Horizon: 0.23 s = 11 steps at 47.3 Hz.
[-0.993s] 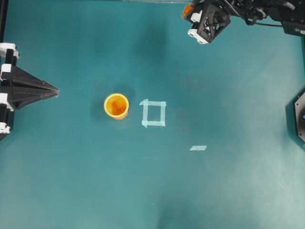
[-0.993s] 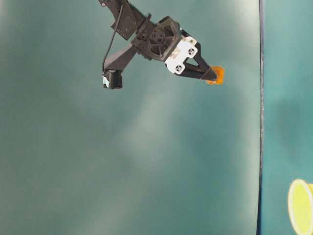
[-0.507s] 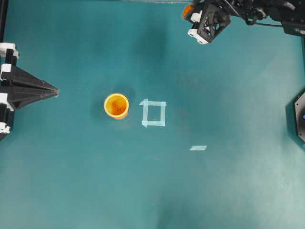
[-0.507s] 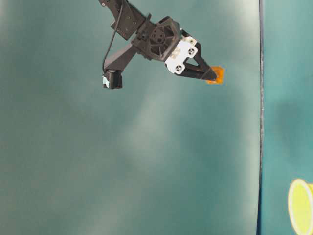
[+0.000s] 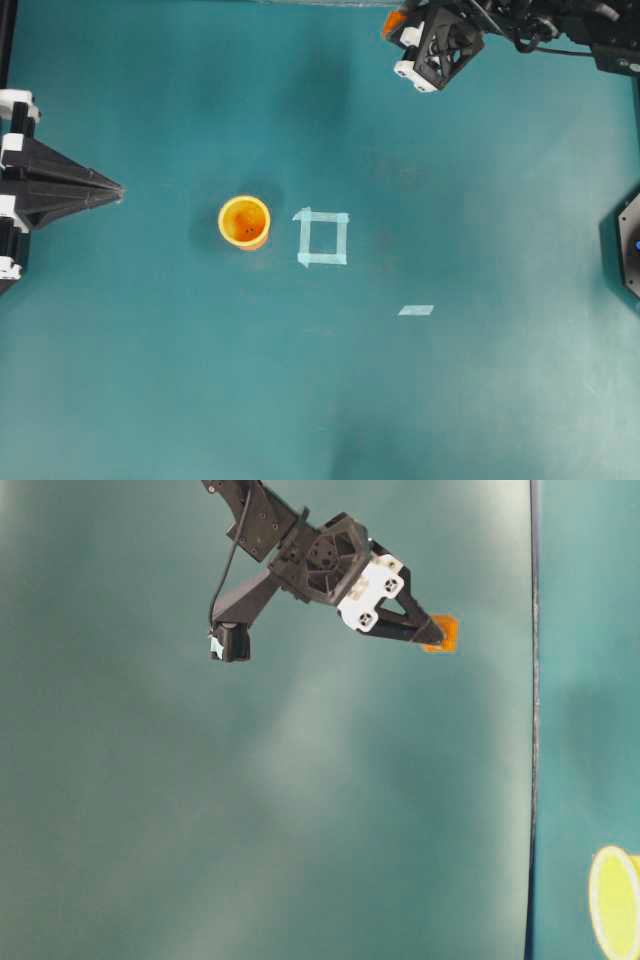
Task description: Move the block backward with right arm.
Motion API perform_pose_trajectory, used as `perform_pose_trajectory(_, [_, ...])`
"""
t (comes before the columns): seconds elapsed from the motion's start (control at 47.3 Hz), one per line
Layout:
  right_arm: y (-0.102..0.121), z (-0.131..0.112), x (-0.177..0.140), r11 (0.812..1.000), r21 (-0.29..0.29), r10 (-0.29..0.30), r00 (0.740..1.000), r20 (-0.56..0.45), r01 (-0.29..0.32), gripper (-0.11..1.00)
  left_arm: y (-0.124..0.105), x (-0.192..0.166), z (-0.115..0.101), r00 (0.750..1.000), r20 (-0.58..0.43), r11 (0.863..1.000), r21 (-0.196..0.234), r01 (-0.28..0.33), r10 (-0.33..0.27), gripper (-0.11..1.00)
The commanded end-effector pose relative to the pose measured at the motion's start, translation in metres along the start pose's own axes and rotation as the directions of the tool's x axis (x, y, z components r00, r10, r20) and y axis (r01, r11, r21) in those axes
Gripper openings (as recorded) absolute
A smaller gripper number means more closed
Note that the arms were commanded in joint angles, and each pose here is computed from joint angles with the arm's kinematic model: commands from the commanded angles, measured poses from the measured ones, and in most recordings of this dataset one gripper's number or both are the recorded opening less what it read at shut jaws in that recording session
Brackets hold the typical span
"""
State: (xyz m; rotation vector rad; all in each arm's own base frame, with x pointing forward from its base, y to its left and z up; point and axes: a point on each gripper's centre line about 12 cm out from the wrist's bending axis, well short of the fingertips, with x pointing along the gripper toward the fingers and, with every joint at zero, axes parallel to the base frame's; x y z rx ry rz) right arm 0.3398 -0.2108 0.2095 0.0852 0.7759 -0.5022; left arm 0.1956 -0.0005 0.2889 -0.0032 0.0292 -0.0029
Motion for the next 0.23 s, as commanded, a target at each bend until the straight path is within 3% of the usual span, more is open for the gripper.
perform_pose_trajectory(0.0, [-0.0032,0.0147,-0.0071,1.000,0.004,-0.008,0.999,0.050,0.007,0.40,0.0002,0.0019,0.0134,0.999,0.035,1.000,0.003,-0.001,0.001,0.00])
perform_pose_trajectory(0.211, [-0.0031,0.0144,-0.0066,1.000,0.003,-0.007,0.999,0.048,0.007,0.40,0.0003,0.0019,0.0132,0.999,0.034,1.000,0.002,-0.001,0.001,0.00])
